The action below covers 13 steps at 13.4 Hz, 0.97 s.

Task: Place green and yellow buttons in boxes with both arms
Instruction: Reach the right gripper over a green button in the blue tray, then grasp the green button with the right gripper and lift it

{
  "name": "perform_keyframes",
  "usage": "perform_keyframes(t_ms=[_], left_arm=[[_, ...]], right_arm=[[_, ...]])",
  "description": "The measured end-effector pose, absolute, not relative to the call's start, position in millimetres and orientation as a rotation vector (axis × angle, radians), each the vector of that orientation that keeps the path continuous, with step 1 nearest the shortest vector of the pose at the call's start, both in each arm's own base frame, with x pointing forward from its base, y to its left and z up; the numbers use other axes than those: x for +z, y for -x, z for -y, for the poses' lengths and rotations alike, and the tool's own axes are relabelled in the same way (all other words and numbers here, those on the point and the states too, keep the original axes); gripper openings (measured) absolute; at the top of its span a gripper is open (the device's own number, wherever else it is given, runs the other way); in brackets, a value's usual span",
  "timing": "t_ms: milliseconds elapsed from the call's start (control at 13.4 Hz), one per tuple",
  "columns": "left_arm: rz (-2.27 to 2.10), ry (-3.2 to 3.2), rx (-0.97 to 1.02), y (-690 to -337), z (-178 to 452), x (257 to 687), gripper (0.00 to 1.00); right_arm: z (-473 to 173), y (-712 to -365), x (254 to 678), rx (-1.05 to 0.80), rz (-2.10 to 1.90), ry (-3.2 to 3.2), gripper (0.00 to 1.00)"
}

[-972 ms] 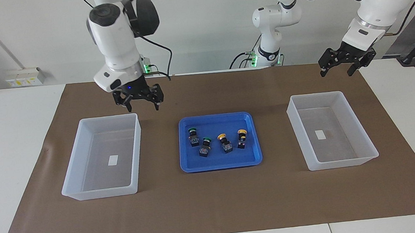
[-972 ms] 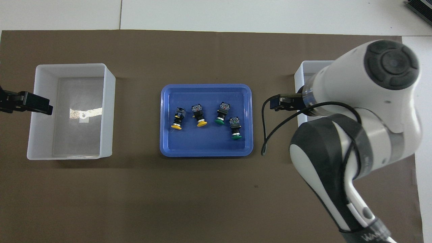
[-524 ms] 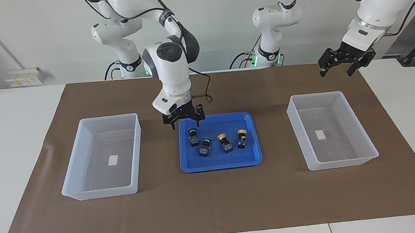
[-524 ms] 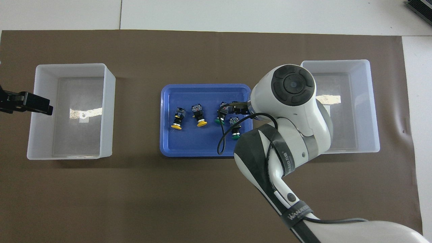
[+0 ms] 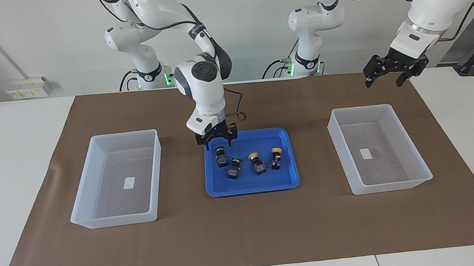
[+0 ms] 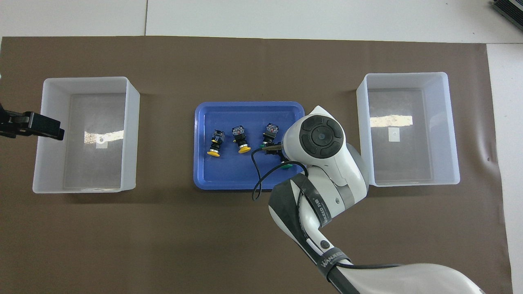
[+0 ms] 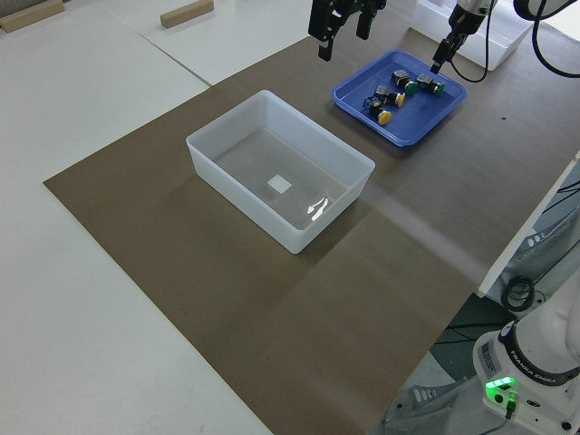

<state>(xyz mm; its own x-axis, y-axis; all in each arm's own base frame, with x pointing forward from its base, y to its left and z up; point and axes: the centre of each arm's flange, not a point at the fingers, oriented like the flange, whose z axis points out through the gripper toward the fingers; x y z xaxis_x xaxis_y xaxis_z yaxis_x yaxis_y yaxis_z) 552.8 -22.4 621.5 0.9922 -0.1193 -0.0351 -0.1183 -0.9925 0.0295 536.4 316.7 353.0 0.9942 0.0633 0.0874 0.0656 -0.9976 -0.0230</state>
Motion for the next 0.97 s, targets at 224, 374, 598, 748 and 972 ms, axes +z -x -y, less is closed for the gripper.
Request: perform_keyframes(t_ms=[224, 374, 598, 748, 972], left_arm=[[0.186, -3.108, -0.062, -552, 23, 620, 1.0], [0.186, -3.108, -0.061, -551, 23, 621, 1.0], [0.186, -3.108, -0.061, -551, 23, 621, 1.0], [0.185, -3.108, -0.06, -551, 22, 621, 1.0], [0.181, -3.109, -0.059, -551, 21, 621, 1.0]], right_arm=[[-316, -527, 331, -0.161, 0.115, 3.101, 0.82], [-315, -526, 323, -0.16, 0.124, 3.102, 0.82], [-316, -526, 316, -0.167, 0.131, 3.1, 0.8], [-321, -523, 307, -0.152, 0.146, 3.106, 0.77], [-326, -520, 298, -0.143, 0.153, 3.109, 0.75]])
